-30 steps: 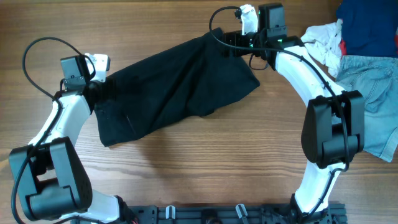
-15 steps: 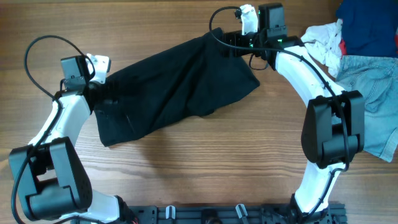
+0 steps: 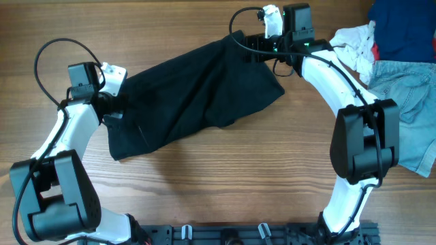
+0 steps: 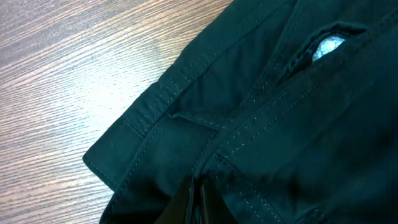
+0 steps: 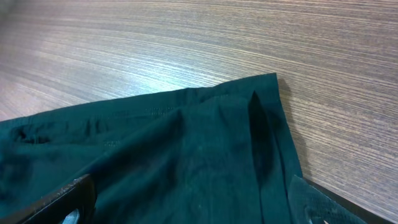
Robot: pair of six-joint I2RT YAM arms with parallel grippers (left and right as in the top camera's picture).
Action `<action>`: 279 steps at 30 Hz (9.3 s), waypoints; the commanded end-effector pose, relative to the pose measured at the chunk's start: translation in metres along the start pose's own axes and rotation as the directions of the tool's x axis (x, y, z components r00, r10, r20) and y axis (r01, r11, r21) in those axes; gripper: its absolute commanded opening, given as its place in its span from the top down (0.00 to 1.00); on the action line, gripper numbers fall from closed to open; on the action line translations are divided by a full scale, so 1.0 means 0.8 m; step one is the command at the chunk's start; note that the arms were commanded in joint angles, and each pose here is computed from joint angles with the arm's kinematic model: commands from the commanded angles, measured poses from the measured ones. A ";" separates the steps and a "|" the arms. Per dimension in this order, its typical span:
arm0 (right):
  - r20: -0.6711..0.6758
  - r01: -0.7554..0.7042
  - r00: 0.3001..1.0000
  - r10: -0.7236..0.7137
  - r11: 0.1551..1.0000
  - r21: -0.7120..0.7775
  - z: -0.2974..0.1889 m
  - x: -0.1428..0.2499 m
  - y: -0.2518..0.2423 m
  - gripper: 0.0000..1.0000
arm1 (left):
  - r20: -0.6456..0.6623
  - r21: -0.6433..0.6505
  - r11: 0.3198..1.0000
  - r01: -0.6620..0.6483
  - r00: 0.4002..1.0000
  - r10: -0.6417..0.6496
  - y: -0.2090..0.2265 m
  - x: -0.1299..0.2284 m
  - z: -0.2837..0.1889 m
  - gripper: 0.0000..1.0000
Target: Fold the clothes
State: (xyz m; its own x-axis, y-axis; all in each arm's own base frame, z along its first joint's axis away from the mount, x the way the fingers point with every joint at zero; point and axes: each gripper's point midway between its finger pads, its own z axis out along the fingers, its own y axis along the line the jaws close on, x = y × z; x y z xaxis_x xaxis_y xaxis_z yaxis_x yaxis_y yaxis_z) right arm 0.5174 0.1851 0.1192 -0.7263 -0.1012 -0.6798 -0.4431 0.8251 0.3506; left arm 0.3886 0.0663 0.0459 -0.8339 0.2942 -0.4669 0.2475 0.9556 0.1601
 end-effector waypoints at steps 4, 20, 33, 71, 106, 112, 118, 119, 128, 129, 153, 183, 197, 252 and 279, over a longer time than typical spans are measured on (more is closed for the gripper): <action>0.006 0.016 1.000 -0.016 1.000 -0.012 -0.001 -0.004 0.005 0.00 | 0.022 -0.014 1.000 -0.025 0.999 0.026 0.004 -0.008 0.000 0.96; 0.003 0.008 1.000 -0.008 1.000 -0.012 -0.001 -0.003 0.005 0.00 | 0.141 -0.237 0.971 0.027 0.990 0.007 0.090 -0.076 -0.040 0.96; -0.076 0.011 0.997 -0.011 1.000 -0.008 -0.002 0.022 0.003 0.00 | 0.142 -0.141 0.860 0.490 0.870 -0.472 0.075 -0.051 -0.037 0.00; -0.282 -0.045 0.957 0.074 0.993 0.107 -0.049 0.078 -0.058 0.00 | -0.194 0.004 0.653 0.757 0.641 -0.743 -0.082 -0.012 -0.086 0.00; -0.503 -0.083 0.859 0.095 0.996 0.045 0.009 0.180 -0.039 0.23 | -0.181 0.014 0.646 0.763 0.637 -0.749 -0.084 -0.019 -0.085 0.00; -0.514 -0.058 0.855 0.062 0.998 0.024 0.020 0.185 -0.021 0.92 | -0.178 0.016 0.646 0.763 0.638 -0.749 -0.084 -0.020 -0.085 0.00; -0.458 -0.138 0.874 0.163 0.986 0.088 0.008 0.162 -0.054 0.96 | -0.177 0.017 0.646 0.763 0.638 -0.749 -0.084 -0.020 -0.085 0.00; -0.446 -0.156 0.876 0.183 0.983 0.098 0.001 0.155 -0.062 0.96 | -0.176 0.017 0.646 0.763 0.638 -0.750 -0.084 -0.021 -0.085 0.00; -0.391 -0.322 0.839 0.378 0.925 0.204 -0.092 0.137 -0.128 0.96 | -0.168 0.045 0.643 0.764 0.640 -0.749 -0.086 -0.028 -0.083 0.00; -0.396 -0.341 0.830 0.394 0.919 0.200 -0.097 0.140 -0.130 0.96 | -0.172 0.048 0.643 0.765 0.640 -0.749 -0.087 -0.028 -0.082 0.00; -0.446 0.167 0.895 -0.028 0.947 0.274 0.022 0.130 -0.041 0.26 | -0.203 0.031 0.642 0.766 0.634 -0.746 -0.089 -0.022 -0.060 0.00; -0.330 -0.176 0.899 0.288 0.927 0.330 0.013 0.135 -0.121 0.96 | -0.198 0.034 0.644 0.764 0.637 -0.745 -0.089 -0.024 -0.060 0.00; -0.319 -0.325 0.843 0.434 0.882 0.342 -0.055 0.154 -0.193 0.96 | -0.204 0.060 0.641 0.765 0.638 -0.743 -0.093 -0.028 -0.060 0.00; -0.307 -0.310 0.896 0.322 0.947 0.089 0.004 0.139 -0.154 0.96 | -0.004 0.456 0.784 0.421 0.882 -0.472 -0.081 -0.087 -0.057 0.00; -0.308 -0.296 0.895 0.324 0.946 0.133 0.003 0.142 -0.163 0.96 | -0.279 0.491 0.724 0.485 0.875 -0.396 -0.142 -0.009 0.066 0.00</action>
State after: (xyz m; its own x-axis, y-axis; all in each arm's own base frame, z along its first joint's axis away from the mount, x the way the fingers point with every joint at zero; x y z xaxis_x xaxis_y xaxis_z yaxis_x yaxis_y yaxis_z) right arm 0.4972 0.0660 0.0065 -0.9494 0.0190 -0.3136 -0.1336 0.8791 0.4576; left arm 0.4084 -0.0221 0.0215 -0.9305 -0.1931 -0.3114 0.0116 0.8339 -0.5517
